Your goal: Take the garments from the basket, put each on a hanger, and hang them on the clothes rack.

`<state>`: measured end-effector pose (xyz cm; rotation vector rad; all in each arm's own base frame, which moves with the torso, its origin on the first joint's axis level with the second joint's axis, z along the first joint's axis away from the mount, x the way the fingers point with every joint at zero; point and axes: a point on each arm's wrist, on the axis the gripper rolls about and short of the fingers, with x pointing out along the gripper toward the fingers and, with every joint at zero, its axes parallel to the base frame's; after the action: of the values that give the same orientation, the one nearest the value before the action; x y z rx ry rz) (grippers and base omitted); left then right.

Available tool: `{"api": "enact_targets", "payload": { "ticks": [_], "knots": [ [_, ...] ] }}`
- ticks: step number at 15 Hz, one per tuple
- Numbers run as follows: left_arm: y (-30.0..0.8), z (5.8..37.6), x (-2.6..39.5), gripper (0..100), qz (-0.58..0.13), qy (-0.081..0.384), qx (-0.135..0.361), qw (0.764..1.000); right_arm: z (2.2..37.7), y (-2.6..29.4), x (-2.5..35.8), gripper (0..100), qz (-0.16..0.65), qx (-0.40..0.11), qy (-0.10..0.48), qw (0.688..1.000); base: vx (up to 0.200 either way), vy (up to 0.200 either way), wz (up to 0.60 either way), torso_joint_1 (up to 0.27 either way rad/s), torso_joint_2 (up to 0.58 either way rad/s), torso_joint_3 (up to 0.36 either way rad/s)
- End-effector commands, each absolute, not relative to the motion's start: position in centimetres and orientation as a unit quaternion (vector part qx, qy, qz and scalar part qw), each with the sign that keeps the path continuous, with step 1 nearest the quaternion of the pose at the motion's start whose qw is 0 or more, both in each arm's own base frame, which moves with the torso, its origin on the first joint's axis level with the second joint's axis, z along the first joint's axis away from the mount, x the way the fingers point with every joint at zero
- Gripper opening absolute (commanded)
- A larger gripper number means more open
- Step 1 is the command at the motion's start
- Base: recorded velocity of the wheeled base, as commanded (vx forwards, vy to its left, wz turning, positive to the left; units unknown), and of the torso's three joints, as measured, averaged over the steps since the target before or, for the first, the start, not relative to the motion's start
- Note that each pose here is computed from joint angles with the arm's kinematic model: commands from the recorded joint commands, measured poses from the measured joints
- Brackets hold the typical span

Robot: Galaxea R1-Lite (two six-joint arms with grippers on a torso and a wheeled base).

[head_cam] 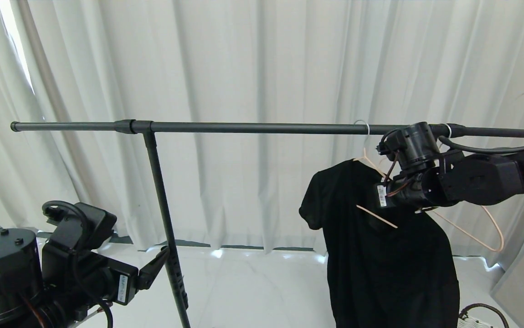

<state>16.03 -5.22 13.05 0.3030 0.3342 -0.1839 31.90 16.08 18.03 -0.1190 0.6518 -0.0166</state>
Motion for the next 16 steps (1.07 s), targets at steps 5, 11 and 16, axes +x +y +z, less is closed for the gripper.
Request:
{"api": "enact_targets", "payload": {
  "ticks": [5,11,16],
  "knots": [
    [-5.3,13.0,16.0,100,-0.093,0.166,0.151,0.970,18.0,16.3,32.0,0,-0.008,-0.059,0.320,0.945,0.000,0.000,0.00,0.000,0.00,0.000],
    [-5.2,12.9,15.9,100,-0.091,0.169,0.150,0.970,23.8,15.0,27.5,100,0.029,-0.024,0.278,0.960,0.000,0.000,0.00,0.000,0.00,0.000],
    [-4.4,13.0,16.1,100,-0.065,0.170,0.146,0.972,30.1,9.4,18.3,100,0.099,-0.009,0.273,0.957,0.000,0.000,0.00,0.000,0.00,0.000]
  ]
}}
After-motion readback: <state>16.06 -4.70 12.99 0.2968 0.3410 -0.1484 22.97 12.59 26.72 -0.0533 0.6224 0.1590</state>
